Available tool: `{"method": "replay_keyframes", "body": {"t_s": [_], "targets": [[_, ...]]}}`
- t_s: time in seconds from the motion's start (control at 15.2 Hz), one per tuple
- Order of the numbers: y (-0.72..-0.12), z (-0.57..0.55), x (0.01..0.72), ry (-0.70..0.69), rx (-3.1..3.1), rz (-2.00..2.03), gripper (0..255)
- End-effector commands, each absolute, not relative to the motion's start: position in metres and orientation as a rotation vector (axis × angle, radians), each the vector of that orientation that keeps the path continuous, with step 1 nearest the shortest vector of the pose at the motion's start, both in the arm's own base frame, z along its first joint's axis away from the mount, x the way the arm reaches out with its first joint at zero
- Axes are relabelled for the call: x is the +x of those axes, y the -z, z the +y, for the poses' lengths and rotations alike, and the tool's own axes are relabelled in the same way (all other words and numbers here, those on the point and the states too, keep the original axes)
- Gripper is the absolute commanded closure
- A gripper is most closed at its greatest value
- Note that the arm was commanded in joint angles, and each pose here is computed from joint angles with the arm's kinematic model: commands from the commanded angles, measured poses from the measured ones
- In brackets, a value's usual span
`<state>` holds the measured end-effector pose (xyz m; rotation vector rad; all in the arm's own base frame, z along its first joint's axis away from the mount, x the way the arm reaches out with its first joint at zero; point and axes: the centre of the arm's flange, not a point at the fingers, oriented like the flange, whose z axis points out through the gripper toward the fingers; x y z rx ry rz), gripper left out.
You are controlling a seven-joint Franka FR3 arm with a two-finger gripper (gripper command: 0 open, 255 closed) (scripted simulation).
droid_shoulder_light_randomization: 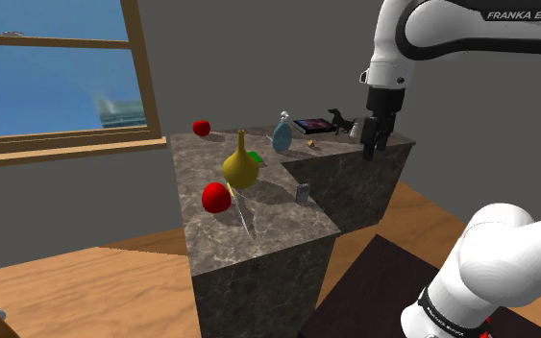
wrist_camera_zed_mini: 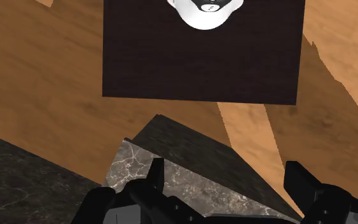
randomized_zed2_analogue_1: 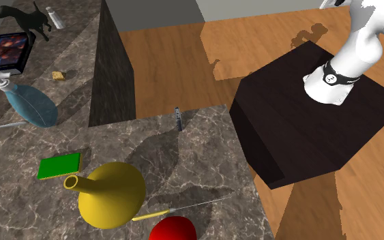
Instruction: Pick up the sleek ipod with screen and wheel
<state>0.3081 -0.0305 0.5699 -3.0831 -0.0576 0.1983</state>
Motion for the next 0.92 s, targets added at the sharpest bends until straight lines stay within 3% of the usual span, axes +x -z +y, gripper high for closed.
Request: {"method": "replay_keyframes", "body": {"t_s": [0.0,0.86], "targets": [[-0.57,-0.031,0.308,-0.198,-3.083,-0.058,0],[-0.449,-0.098,0.4,-0.134,-3.105,-0.102,0]]}}
